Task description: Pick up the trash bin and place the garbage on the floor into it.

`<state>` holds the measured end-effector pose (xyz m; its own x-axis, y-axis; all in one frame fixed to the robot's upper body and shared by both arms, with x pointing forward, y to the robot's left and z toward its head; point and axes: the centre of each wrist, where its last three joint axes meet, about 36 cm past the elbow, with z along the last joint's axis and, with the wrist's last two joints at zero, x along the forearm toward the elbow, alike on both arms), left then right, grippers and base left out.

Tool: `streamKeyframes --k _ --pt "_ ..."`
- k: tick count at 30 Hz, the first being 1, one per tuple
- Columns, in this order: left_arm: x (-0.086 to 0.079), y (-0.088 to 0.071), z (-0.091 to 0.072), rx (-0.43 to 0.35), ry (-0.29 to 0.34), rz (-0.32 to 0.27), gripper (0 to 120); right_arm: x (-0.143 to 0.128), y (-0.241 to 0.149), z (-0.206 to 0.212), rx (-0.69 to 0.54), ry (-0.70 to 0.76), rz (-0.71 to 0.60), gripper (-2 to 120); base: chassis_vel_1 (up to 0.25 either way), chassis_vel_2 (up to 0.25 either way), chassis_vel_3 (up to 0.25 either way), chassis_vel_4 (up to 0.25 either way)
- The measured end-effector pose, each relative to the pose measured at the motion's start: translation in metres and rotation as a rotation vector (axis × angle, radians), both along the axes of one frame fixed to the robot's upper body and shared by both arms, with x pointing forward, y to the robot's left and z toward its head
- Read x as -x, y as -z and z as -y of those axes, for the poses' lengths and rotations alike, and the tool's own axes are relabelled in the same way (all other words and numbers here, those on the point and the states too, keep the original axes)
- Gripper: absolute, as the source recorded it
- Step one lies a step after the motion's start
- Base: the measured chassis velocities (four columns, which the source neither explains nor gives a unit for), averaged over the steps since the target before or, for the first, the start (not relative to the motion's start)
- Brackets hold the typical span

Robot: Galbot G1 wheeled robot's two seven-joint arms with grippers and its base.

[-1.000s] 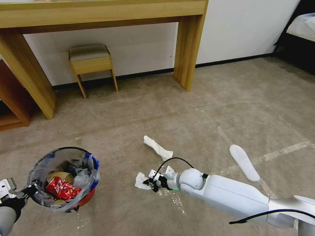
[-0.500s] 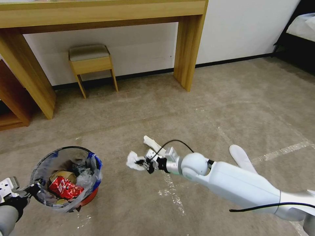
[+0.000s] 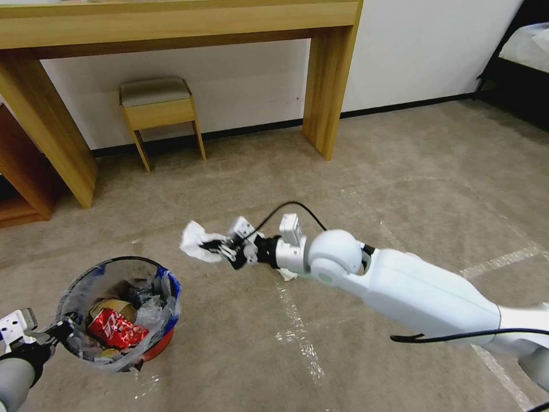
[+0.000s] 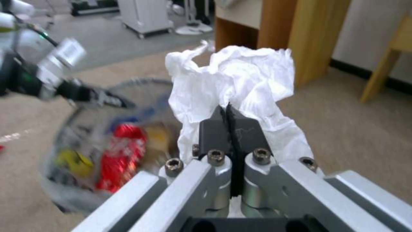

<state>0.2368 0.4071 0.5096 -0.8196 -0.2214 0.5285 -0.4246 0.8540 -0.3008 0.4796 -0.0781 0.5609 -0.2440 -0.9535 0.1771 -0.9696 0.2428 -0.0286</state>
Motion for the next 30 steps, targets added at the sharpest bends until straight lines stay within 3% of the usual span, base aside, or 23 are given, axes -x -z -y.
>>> streamKeyframes --k 12,20,30 --pt "-0.001 -0.003 0.002 -0.002 0.009 0.003 1 0.030 -0.022 -0.051 -0.013 -0.134 -0.012 0 0.000 0.000 0.000 0.000" --pt "-0.001 -0.006 0.003 0.001 0.014 0.007 1 0.042 -0.002 -0.100 0.053 -0.215 -0.042 0 0.000 0.000 0.000 0.000" --pt "-0.002 -0.007 0.003 0.004 0.014 0.013 1 0.041 0.020 -0.120 0.104 -0.231 -0.052 0 0.000 0.000 0.000 0.000"
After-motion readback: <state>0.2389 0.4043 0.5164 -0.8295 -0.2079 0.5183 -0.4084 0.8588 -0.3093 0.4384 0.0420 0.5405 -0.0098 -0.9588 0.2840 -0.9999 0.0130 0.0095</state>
